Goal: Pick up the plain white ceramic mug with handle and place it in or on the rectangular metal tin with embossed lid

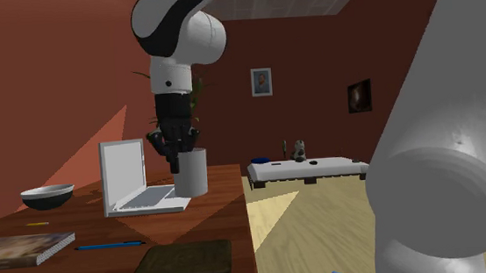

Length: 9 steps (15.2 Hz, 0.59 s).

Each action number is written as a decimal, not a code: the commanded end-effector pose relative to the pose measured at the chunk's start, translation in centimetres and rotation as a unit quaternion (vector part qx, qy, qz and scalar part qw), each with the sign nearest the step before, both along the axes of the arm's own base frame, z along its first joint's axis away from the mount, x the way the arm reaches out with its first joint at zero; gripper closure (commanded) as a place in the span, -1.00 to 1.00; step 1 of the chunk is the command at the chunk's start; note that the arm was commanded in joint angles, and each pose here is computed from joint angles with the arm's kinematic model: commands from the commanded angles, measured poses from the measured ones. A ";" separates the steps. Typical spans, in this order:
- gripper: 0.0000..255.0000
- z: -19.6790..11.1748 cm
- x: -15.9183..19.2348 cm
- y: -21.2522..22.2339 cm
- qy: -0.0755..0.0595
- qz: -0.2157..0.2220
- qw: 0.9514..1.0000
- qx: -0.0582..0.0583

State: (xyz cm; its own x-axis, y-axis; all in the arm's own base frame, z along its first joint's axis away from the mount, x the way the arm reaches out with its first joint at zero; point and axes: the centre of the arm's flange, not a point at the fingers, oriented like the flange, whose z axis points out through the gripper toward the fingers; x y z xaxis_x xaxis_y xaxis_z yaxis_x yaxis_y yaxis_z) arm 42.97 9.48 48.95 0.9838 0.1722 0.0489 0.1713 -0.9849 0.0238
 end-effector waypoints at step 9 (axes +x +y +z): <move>1.00 -1.6 -5.7 5.0 0.000 -0.001 1.000 0.000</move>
State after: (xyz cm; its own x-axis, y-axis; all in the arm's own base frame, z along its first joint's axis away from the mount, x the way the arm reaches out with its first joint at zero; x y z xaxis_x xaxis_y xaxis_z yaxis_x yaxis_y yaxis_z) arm 37.31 14.44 47.74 0.9840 0.1713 0.0485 0.1702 -0.9851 0.0248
